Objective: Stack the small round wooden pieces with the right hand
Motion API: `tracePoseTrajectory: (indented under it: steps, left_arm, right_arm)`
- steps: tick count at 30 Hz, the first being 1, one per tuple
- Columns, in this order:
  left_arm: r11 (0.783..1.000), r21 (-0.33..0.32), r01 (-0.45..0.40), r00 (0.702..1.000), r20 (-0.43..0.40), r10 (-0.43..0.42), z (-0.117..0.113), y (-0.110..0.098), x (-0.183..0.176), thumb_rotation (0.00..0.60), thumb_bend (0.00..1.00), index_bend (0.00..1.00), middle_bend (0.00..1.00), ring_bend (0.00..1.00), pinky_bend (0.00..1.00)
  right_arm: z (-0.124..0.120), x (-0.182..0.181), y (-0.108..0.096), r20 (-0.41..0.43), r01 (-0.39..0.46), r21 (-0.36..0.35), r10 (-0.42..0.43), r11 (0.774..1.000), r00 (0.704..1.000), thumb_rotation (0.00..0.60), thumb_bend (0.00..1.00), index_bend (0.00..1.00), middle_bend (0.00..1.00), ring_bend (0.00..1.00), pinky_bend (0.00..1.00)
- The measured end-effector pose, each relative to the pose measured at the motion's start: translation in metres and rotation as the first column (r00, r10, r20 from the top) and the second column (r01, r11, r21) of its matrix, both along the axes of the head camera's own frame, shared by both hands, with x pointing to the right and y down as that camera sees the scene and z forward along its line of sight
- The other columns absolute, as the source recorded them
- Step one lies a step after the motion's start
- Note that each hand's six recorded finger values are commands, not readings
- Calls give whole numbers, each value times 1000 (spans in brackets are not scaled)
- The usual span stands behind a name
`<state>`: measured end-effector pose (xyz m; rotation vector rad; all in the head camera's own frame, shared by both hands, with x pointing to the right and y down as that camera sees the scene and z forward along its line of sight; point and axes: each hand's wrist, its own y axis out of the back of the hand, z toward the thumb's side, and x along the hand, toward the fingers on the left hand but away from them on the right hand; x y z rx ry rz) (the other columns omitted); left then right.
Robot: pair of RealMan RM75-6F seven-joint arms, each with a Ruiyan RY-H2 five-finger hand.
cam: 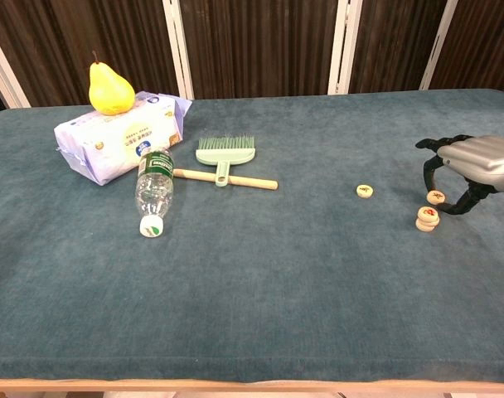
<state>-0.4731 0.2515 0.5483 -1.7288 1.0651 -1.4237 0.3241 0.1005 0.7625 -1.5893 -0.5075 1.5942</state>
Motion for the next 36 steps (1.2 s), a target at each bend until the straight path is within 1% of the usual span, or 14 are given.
tracePoseTrajectory:
  steps: [4, 9, 14, 17, 20, 25, 31, 36]
  left_arm:
    - [1000, -1, -2, 1000, 1, 2, 0, 0, 0, 600, 483, 0, 0, 0, 0]
    - [1000, 1, -3, 1000, 2, 3, 0, 1, 0, 600, 483, 0, 0, 0, 0]
    - [1000, 2, -3, 1000, 1, 3, -1, 1, 1, 600, 483, 0, 0, 0, 0]
    - [1000, 5, 1, 1000, 1, -1, -2, 1, 0, 600, 483, 0, 0, 0, 0]
    - [1000, 5, 1, 1000, 0, -1, -2, 1, 0, 600, 483, 0, 0, 0, 0]
    - [1000, 5, -1, 1000, -1, 1, -2, 1, 0, 600, 483, 0, 0, 0, 0]
    - [1000, 4, -1, 1000, -2, 1, -2, 1, 0, 600, 483, 0, 0, 0, 0]
    - [1000, 2, -1, 1000, -2, 1, -1, 1, 0, 600, 482, 0, 0, 0, 0]
  right_arm:
    - [-8, -3, 0, 41, -6, 16, 5, 1000, 999, 600, 465, 654, 63, 0, 0]
    - [-26, -12, 4, 116, 3, 30, -7, 1000, 993, 600, 465, 654, 63, 0, 0]
    - [-47, -20, 11, 203, 11, 23, -16, 1000, 979, 600, 465, 653, 64, 0, 0]
    - [-57, -21, 17, 222, 32, 12, -33, 999, 974, 600, 465, 652, 64, 0, 0]
    - [-61, -22, 25, 224, 55, -5, -53, 998, 973, 600, 464, 650, 64, 0, 0]
    - [-58, -23, 33, 196, 87, -31, -79, 996, 977, 600, 465, 649, 64, 0, 0]
    - [-53, -25, 35, 179, 90, -45, -81, 995, 981, 600, 464, 649, 64, 0, 0]
    - [-51, -23, 34, 161, 89, -41, -81, 995, 984, 600, 465, 650, 64, 0, 0]
